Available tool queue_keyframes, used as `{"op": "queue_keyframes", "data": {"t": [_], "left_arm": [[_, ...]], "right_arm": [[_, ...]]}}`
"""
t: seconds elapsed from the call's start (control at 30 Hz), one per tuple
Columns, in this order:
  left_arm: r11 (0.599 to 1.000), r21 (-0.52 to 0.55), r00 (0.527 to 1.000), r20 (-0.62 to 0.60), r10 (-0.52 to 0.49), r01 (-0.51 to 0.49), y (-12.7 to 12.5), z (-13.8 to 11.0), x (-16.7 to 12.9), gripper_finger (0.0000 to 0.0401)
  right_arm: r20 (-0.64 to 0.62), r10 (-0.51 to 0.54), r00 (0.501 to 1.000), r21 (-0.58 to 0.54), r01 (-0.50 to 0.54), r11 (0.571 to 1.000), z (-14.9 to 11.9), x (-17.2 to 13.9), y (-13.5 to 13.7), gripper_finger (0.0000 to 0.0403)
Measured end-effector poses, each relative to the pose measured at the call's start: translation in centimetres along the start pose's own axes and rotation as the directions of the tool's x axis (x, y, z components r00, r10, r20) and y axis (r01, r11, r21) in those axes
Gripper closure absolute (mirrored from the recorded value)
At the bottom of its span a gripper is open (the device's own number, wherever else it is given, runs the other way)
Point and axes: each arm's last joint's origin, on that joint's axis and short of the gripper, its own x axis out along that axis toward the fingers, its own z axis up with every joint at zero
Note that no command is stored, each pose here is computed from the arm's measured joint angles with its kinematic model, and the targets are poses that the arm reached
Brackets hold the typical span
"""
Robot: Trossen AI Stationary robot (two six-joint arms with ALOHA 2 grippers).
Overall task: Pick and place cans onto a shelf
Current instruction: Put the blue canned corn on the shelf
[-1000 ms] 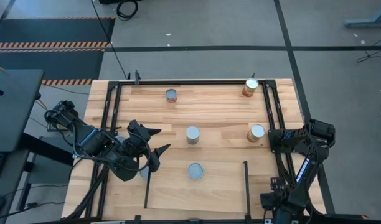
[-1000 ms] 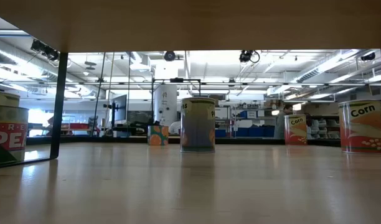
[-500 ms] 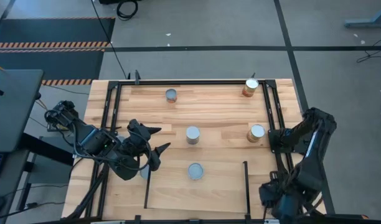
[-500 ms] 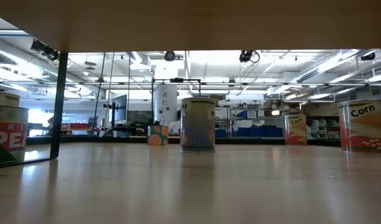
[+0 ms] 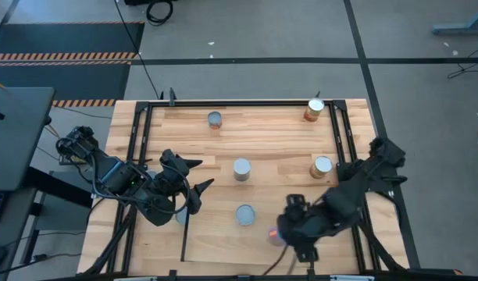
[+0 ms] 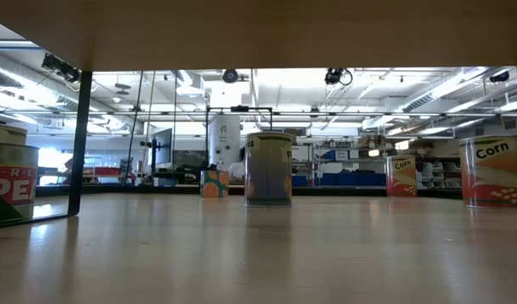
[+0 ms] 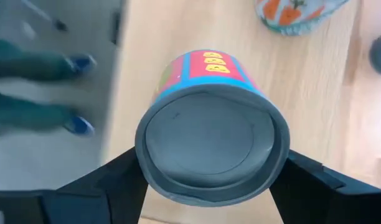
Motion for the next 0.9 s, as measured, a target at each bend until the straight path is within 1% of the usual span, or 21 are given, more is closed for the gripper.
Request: {"op": "queue_keyframes", "data": {"t": [0.07,0.13,0.2,0.27,0.5,0.7,0.8,0.87,0.9], "left_arm": [[1.0,-0.008,1.0,0.0,0.0,0.0,0.0,0.0,0.0,0.0086],[1.0,-0.03,1.0,0.0,-0.001,0.001,0.0,0.0,0.0,0.0086],[0.999,-0.049,1.0,0.0,-0.002,0.002,0.0,0.0,0.0,0.0086],[0.998,-0.057,1.0,0.001,-0.003,0.003,-0.1,0.0,0.0,0.0086],[0.999,-0.03,1.0,-0.004,0.011,-0.012,-1.0,-0.8,0.7,0.0086],[1.0,-0.017,1.0,-0.01,0.012,-0.012,-1.5,-1.3,0.9,0.0086],[1.0,-0.018,1.0,-0.022,0.002,-0.003,-1.5,-1.3,0.9,0.0086],[1.0,-0.018,1.0,-0.023,0.0,0.0,-1.5,-1.3,0.9,0.0086],[1.0,-0.017,1.0,-0.023,-0.002,0.001,-1.6,-1.3,0.8,0.0086]], "right_arm": [[-0.055,-0.04,0.998,-0.047,0.038,0.998,0.2,1.1,-0.4,0.0112],[-0.088,-0.073,0.993,-0.086,0.065,0.994,0.1,1.6,-0.7,0.0108],[-0.098,-0.101,0.99,-0.112,0.09,0.99,0.1,1.9,-0.8,0.0101],[-0.093,-0.098,0.991,-0.128,0.086,0.988,0.1,2.0,-0.8,0.0094],[-0.043,-0.066,0.997,-0.124,0.06,0.99,0.5,2.0,-0.3,0.0062],[-0.003,-0.034,0.999,-0.107,0.034,0.994,0.8,1.7,-0.2,0.0051],[-0.014,-0.038,0.999,-0.112,0.036,0.993,0.2,0.7,-0.3,0.0054],[-0.034,-0.061,0.998,-0.122,0.057,0.991,-0.4,0.1,-0.4,0.0054],[-0.049,-0.089,0.995,-0.132,0.081,0.988,-0.7,0.0,-0.4,0.0054]]}}
